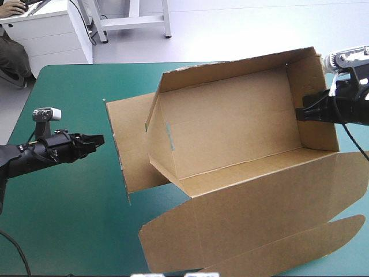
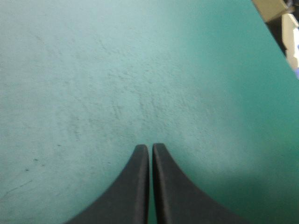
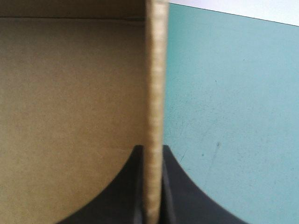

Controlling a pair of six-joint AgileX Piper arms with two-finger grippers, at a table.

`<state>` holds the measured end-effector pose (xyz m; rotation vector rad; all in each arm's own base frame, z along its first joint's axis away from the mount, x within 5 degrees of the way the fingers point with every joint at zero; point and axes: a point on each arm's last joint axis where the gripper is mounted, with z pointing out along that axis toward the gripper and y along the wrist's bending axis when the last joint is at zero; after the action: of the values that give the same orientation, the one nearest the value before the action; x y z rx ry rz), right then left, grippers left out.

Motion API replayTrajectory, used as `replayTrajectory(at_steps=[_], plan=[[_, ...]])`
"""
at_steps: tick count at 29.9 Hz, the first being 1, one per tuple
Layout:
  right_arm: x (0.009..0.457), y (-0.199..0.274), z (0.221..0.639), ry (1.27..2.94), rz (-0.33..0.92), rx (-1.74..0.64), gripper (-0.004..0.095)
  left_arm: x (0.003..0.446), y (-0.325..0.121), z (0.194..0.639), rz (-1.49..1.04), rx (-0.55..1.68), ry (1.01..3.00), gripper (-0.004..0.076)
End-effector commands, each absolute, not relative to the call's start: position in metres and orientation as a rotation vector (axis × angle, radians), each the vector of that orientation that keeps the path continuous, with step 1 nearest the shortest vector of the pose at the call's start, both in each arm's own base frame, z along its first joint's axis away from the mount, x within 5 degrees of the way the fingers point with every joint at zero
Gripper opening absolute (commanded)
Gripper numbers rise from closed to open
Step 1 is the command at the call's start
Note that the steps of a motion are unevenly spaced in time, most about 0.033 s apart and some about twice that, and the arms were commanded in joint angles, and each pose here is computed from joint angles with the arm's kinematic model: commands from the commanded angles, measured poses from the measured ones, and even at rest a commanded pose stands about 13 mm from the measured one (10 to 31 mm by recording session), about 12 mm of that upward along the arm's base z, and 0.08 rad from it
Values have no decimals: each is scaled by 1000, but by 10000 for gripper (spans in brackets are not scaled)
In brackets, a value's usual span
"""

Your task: Fold the box

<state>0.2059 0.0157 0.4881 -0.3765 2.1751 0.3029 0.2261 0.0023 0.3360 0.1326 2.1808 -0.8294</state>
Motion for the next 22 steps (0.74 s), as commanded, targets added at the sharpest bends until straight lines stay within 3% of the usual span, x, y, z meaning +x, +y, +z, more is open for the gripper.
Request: replayTrajectory(at_steps=[1,10,18,22], plan=[[197,19,503,2089,347,-353,-20,233,-7,345,-987,156,2108,34],[201,18,504,2072,341,-341,-20,246,-39,342,-1171,288,2022,382],[214,16,498,2094,350,-330,-18,236,-50,359,-1401,360,1861,440],[220,15,495,2102,346,-319,-18,231,-52,364,-1390,387,1835,533]])
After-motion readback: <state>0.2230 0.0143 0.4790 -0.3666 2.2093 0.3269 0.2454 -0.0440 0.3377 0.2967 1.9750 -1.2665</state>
